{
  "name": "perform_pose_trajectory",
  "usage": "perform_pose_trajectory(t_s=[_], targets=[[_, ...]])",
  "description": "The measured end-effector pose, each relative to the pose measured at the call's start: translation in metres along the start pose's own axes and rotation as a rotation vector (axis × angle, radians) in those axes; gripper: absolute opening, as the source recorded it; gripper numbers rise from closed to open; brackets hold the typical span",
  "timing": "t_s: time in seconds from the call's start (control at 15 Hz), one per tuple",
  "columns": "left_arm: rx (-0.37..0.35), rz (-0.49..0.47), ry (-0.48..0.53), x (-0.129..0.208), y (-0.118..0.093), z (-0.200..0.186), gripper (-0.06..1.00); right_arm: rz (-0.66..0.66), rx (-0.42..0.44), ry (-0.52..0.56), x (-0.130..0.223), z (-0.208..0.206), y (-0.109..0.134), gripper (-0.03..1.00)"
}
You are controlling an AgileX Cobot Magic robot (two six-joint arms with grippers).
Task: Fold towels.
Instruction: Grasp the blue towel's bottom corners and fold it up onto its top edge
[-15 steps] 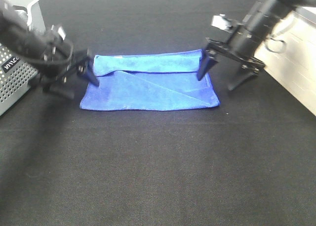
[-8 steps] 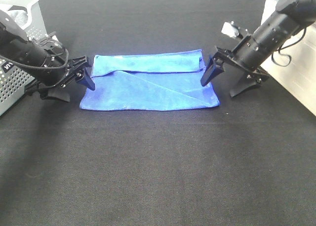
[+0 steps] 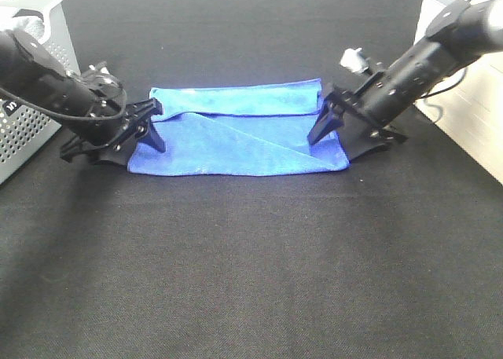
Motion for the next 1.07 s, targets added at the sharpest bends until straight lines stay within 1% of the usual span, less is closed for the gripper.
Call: perform_pose_trajectory(t_s=[0.07,0.13,0.2,0.27,0.4,0.47,0.6,0.67,0.8,0.93,1.0,1.07], targets=[[-0.001,-0.004,0.010,0.001,0.001,0.001,0.24,0.008,0.004,-0.001,0.000,0.003,0.001,0.40],[0.000,0.003,0.033,0.003,0.001,0.003,0.07,0.026,0.010,-0.003,0.000,0.005,0.001,0.22],[0.003,0.016,0.058,0.004,-0.001,0.003,0.02,0.047,0.017,0.000,0.000,0.005,0.000,0.05],[0.004,0.037,0.097,0.007,-0.002,0.002,0.01,0.075,0.017,0.007,0.001,0.003,-0.003,0.00],[-0.016,0.098,0.204,0.018,-0.001,-0.002,0.01,0.106,0.001,0.056,0.007,-0.002,-0.008,0.00],[-0.040,0.133,0.258,0.024,0.000,-0.010,0.01,0.108,-0.006,0.116,0.014,-0.008,-0.010,0.00],[-0.052,0.162,0.288,0.032,-0.003,-0.029,0.01,0.117,0.000,0.153,0.029,-0.017,-0.008,0.00],[-0.057,0.168,0.302,0.039,-0.003,-0.038,0.01,0.129,0.005,0.159,0.041,-0.023,-0.004,0.00],[-0.082,0.160,0.356,0.062,0.006,-0.048,0.01,0.154,0.019,0.177,0.070,-0.030,0.000,0.00],[-0.109,0.132,0.423,0.088,0.020,-0.052,0.01,0.183,0.043,0.217,0.112,-0.027,-0.005,0.00],[-0.118,0.121,0.441,0.097,0.025,-0.054,0.01,0.194,0.057,0.228,0.128,-0.023,-0.009,0.00],[-0.118,0.121,0.441,0.097,0.025,-0.054,0.01,0.194,0.057,0.228,0.128,-0.023,-0.009,0.00]])
Point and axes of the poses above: a point on each arm's last joint axis where the gripper is mounted, z pointing out along that axis toward the gripper, y along the wrist's bending axis when the last joint is at zero, x = y × z, the point moved 3 cm from there along z, pointing out along that axis toward the gripper, and after that the axes turned 3 degrees about -z, right-handed, at the moved point
